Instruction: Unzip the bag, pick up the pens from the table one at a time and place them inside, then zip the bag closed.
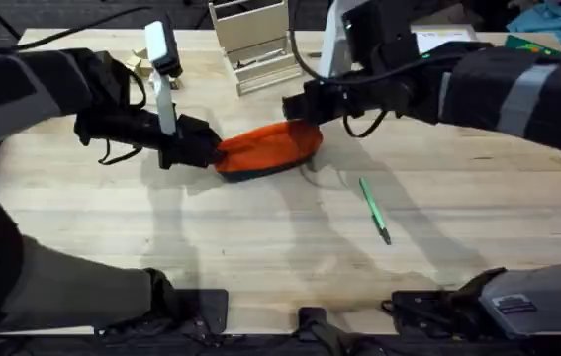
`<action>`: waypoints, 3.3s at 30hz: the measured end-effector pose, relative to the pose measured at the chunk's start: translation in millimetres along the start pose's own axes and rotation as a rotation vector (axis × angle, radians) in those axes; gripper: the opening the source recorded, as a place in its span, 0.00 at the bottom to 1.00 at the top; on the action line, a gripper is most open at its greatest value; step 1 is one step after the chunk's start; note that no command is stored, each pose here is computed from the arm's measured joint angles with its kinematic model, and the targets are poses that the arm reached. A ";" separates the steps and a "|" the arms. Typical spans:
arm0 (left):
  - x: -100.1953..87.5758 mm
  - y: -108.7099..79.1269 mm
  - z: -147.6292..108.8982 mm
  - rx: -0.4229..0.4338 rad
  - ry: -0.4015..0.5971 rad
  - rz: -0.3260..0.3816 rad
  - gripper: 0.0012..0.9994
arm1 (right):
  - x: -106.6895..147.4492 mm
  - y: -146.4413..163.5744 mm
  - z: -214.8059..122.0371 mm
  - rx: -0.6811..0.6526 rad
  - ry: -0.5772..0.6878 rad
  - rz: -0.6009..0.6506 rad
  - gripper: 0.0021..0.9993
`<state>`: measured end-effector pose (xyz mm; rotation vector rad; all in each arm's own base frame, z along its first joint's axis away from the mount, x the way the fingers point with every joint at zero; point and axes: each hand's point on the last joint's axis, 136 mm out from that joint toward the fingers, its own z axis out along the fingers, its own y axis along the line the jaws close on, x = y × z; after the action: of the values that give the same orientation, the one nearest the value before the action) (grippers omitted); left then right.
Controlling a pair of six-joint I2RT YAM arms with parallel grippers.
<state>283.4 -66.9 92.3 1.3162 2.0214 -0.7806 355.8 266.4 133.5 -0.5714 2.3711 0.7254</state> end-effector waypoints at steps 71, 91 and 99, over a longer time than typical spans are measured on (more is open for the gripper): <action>3.4 1.9 -3.2 -0.009 0.011 0.004 0.04 | -7.9 132.8 43.8 -0.185 -0.157 -0.217 1.00; -1.0 0.6 -1.2 -0.002 -0.004 0.008 0.75 | -3.6 92.0 -40.6 -0.081 -0.068 -0.329 1.00; -2.0 0.7 -0.7 -0.002 -0.008 0.008 0.99 | 1.5 81.9 -62.0 -0.054 -0.045 -0.328 1.00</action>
<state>284.6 -67.3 94.2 1.3179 2.0086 -0.7791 285.0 290.3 204.1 -0.9304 2.1493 0.6468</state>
